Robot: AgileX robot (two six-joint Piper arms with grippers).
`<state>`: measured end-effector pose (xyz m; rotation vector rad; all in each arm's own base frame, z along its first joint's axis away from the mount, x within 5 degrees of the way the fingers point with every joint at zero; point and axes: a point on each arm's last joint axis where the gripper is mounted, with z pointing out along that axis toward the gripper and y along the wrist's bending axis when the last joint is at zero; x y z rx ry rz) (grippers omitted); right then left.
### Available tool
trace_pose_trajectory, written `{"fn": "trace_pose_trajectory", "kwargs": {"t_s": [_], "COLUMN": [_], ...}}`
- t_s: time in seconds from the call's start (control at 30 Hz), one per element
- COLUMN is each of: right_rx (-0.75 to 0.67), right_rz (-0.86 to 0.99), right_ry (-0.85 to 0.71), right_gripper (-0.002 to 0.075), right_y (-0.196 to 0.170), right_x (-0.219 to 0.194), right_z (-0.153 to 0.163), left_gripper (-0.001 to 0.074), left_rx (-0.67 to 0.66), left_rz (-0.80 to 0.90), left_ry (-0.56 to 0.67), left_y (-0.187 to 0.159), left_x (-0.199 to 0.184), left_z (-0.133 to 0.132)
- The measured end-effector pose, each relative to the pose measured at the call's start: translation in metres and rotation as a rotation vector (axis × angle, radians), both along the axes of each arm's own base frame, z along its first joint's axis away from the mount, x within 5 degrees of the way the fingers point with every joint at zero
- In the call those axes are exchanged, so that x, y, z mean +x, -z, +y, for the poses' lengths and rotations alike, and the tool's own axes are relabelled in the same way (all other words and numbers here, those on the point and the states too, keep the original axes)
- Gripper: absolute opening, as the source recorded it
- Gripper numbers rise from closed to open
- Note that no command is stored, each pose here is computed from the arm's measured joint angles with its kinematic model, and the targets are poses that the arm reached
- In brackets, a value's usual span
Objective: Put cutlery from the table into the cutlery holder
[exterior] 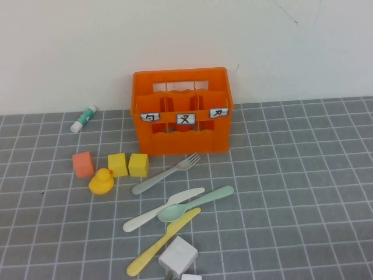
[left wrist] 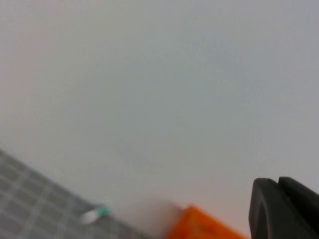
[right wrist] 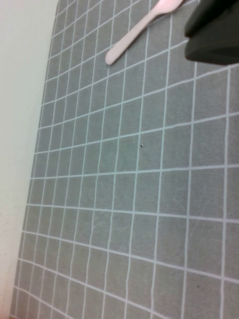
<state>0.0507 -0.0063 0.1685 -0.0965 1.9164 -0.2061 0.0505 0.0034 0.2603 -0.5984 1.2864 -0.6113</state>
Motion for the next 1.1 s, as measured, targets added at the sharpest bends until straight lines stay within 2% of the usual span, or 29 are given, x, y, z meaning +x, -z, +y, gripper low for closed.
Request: {"fn": "trace_pose_trajectory", "kwargs": {"t_s": [0.13, 0.23, 0.37, 0.47, 0.53, 0.7, 0.87, 1.1], "right_rx": [0.0, 0.0, 0.0, 0.0, 0.0, 0.0, 0.0, 0.0], "right_rz": [0.0, 0.0, 0.0, 0.0, 0.0, 0.0, 0.0, 0.0], "right_ry": [0.0, 0.0, 0.0, 0.0, 0.0, 0.0, 0.0, 0.0], "right_gripper": [-0.0003, -0.0003, -0.0003, -0.0003, -0.0003, -0.0003, -0.0003, -0.0003], "right_y": [0.0, 0.0, 0.0, 0.0, 0.0, 0.0, 0.0, 0.0], "right_x": [0.0, 0.0, 0.0, 0.0, 0.0, 0.0, 0.0, 0.0], "right_z": [0.0, 0.0, 0.0, 0.0, 0.0, 0.0, 0.0, 0.0], "left_gripper": [-0.0001, -0.0001, -0.0001, -0.0001, -0.0001, -0.0001, -0.0001, 0.0005], "left_rx": [0.326, 0.545, 0.729, 0.82, 0.855, 0.942, 1.017, 1.182], "left_rz": [0.292, 0.491, 0.692, 0.812, 0.842, 0.826, 0.809, 0.844], "left_ry": [-0.081, -0.06, 0.128, 0.372, 0.531, 0.822, 0.978, 1.205], "left_y": [-0.044, -0.07, -0.095, -0.105, -0.107, -0.105, -0.088, -0.051], "left_x": [0.007, 0.019, 0.047, 0.078, 0.098, 0.15, 0.194, 0.237], "left_z": [0.007, 0.009, 0.002, -0.009, -0.017, -0.033, -0.06, -0.131]}}
